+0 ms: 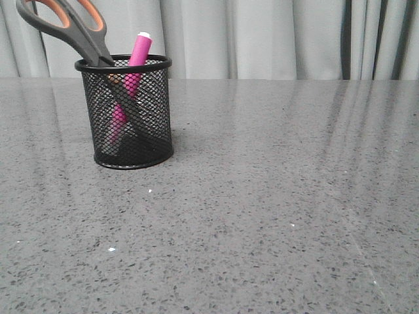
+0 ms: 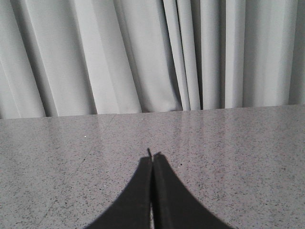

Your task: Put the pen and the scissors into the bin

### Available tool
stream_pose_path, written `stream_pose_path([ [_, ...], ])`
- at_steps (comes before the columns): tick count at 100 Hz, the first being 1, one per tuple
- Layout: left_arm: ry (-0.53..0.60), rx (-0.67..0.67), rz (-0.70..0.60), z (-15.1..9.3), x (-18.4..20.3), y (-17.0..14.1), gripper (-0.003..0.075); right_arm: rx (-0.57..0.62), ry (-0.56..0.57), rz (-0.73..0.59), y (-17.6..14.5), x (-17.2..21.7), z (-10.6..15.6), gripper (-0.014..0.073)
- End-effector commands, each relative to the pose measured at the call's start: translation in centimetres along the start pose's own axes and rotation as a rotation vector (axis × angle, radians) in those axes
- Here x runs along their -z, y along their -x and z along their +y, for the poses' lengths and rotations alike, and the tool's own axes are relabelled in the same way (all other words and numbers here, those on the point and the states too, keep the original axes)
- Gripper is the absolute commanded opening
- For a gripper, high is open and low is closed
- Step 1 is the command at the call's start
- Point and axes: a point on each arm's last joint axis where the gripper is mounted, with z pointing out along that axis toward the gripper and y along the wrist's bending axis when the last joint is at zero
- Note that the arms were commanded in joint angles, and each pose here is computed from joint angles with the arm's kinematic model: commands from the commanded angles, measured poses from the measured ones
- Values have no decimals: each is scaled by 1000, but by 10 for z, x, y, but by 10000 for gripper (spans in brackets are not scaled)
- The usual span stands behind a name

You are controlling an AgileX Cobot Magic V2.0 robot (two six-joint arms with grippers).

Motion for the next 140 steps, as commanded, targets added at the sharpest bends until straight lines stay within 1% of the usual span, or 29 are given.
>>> stream_pose_path([
  [1, -16, 23, -93, -1, 2, 2, -21, 6, 18, -90, 15, 0, 2, -68],
  [84, -16, 23, -93, -1, 2, 2, -21, 6, 18, -90, 15, 0, 2, -68],
  [92, -16, 23, -93, -1, 2, 2, -21, 32, 19, -87, 14, 0, 2, -68],
  [96, -16, 23, -93, -1, 2, 2, -21, 38, 16, -71, 11, 0, 2, -68],
  [104, -16, 23, -93, -1, 2, 2, -21, -11, -7, -18, 2, -1, -1, -68],
  [105, -16, 23, -93, -1, 2, 2, -21, 2, -10, -12, 0, -1, -1, -68],
  [106, -16, 23, -93, -1, 2, 2, -21, -18, -14, -3, -1, -1, -1, -68],
  [107, -16, 23, -93, -1, 2, 2, -21, -1, -16, 5, -3, -1, -2, -68],
  [109, -16, 23, -93, -1, 2, 2, -21, -17, -22, 16, -7, -1, -2, -68],
  [112, -16, 23, -93, -1, 2, 2, -21, 11, -26, 29, -11, -1, -3, -68],
  [125, -16, 23, -93, -1, 2, 2, -21, 51, -19, 8, -19, 5, -3, -68],
  [140, -16, 23, -93, -1, 2, 2, -21, 55, -18, -12, -38, 15, -5, -68],
])
